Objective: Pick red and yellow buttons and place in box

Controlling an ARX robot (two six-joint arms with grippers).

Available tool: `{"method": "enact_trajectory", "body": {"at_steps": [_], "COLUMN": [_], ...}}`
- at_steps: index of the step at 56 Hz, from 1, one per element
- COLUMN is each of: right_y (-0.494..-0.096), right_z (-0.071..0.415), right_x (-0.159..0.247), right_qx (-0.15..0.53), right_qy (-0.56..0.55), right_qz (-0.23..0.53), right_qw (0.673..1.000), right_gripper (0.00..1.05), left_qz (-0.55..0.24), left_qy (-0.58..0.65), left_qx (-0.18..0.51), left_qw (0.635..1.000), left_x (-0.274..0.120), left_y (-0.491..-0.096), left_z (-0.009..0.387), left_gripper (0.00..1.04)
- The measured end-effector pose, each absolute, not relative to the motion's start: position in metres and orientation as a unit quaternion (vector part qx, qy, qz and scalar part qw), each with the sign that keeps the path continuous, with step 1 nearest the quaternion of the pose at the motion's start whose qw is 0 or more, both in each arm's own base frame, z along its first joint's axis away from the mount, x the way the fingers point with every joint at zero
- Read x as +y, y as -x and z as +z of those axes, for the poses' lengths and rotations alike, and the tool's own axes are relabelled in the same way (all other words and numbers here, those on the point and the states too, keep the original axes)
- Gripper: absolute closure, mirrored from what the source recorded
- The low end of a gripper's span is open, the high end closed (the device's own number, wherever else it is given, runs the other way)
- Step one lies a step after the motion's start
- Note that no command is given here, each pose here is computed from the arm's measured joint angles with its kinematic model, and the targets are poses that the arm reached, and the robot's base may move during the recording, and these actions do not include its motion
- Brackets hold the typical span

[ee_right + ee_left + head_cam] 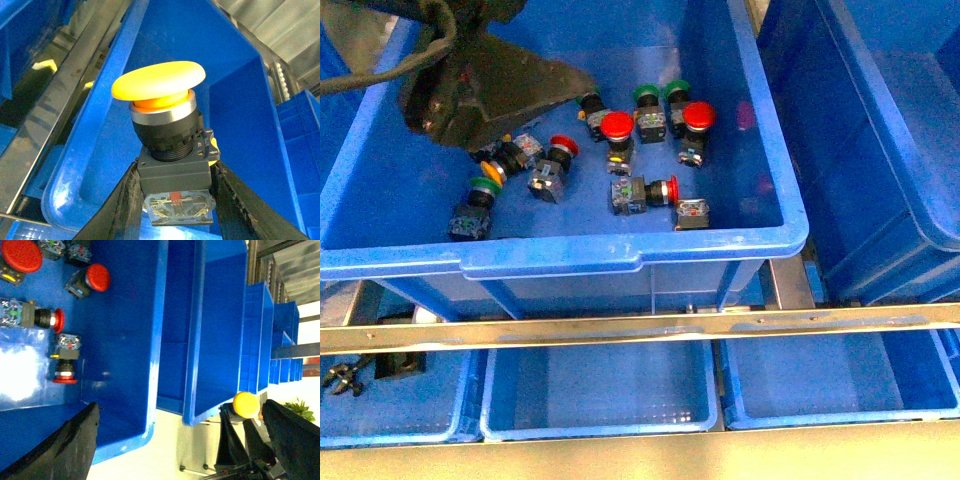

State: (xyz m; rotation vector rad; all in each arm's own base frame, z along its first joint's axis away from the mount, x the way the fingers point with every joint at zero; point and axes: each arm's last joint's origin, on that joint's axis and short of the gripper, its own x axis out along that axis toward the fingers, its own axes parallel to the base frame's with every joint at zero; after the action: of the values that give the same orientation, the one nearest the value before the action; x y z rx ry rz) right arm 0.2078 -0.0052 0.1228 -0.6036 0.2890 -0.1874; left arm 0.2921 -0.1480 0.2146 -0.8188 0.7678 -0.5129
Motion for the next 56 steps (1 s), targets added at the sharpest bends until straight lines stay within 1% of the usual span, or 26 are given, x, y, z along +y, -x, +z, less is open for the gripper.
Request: {"method": "enact_trajectory", "body": {"at_steps": [14,17,20,27,29,31,32,34,35,37,39,40,45,49,50,56], "right_y": [-0.207,-0.207,-0.205,-0.204,-0.204,-0.205,-0.204,-0.204,-0.205,-0.205,-0.205,-0.205,-0.205,-0.206,-0.206,-0.207], "right_z": [0.127,0.129,0.133,0.141,0.144,0.146,0.147,0.148,0.149,0.151,0.154,0.155,0.163,0.170,0.173,0.183], "right_x": [-0.003,-0.001,0.002,0.006,0.006,0.007,0.006,0.007,0.007,0.008,0.009,0.010,0.011,0.013,0.014,0.016], "right_qx": [0.145,0.147,0.149,0.145,0.144,0.145,0.145,0.146,0.146,0.147,0.148,0.147,0.141,0.132,0.129,0.118], "right_qy": [0.304,0.306,0.307,0.305,0.303,0.301,0.300,0.299,0.297,0.295,0.291,0.290,0.277,0.263,0.261,0.243], "right_qz": [-0.083,-0.082,-0.082,-0.082,-0.083,-0.084,-0.086,-0.087,-0.086,-0.085,-0.089,-0.088,-0.093,-0.093,-0.093,-0.094], "right_qw": [0.938,0.937,0.936,0.938,0.938,0.939,0.939,0.939,0.940,0.940,0.941,0.941,0.946,0.951,0.952,0.958], "right_gripper": [0.73,0.73,0.73,0.73,0.73,0.73,0.73,0.73,0.73,0.73,0.73,0.73,0.73,0.73,0.73,0.73], "left_qz": [-0.212,-0.199,-0.193,-0.162,-0.146,-0.112,-0.096,-0.057,-0.048,-0.022,-0.011,-0.007,-0.001,-0.005,-0.005,-0.007], "left_qy": [0.359,0.354,0.331,0.316,0.291,0.241,0.219,0.162,0.157,0.107,0.082,0.075,0.037,0.022,0.020,0.011], "left_qx": [0.346,0.349,0.342,0.346,0.332,0.253,0.231,0.157,0.142,0.085,0.045,0.039,0.010,0.005,0.005,0.005], "left_qw": [0.841,0.845,0.858,0.869,0.885,0.930,0.943,0.973,0.976,0.990,0.996,0.996,0.999,1.000,1.000,1.000], "left_x": [-0.108,-0.095,-0.082,-0.061,-0.058,-0.054,-0.052,-0.045,-0.043,-0.034,-0.027,-0.025,-0.017,-0.015,-0.015,-0.010], "left_y": [-0.261,-0.248,-0.235,-0.220,-0.217,-0.212,-0.211,-0.201,-0.198,-0.186,-0.175,-0.172,-0.157,-0.151,-0.151,-0.145], "left_z": [0.216,0.213,0.208,0.198,0.191,0.183,0.180,0.172,0.169,0.164,0.162,0.161,0.163,0.164,0.164,0.165], "left_gripper": [0.08,0.08,0.08,0.08,0.09,0.16,0.18,0.25,0.27,0.34,0.41,0.43,0.59,0.72,0.73,0.93]}}
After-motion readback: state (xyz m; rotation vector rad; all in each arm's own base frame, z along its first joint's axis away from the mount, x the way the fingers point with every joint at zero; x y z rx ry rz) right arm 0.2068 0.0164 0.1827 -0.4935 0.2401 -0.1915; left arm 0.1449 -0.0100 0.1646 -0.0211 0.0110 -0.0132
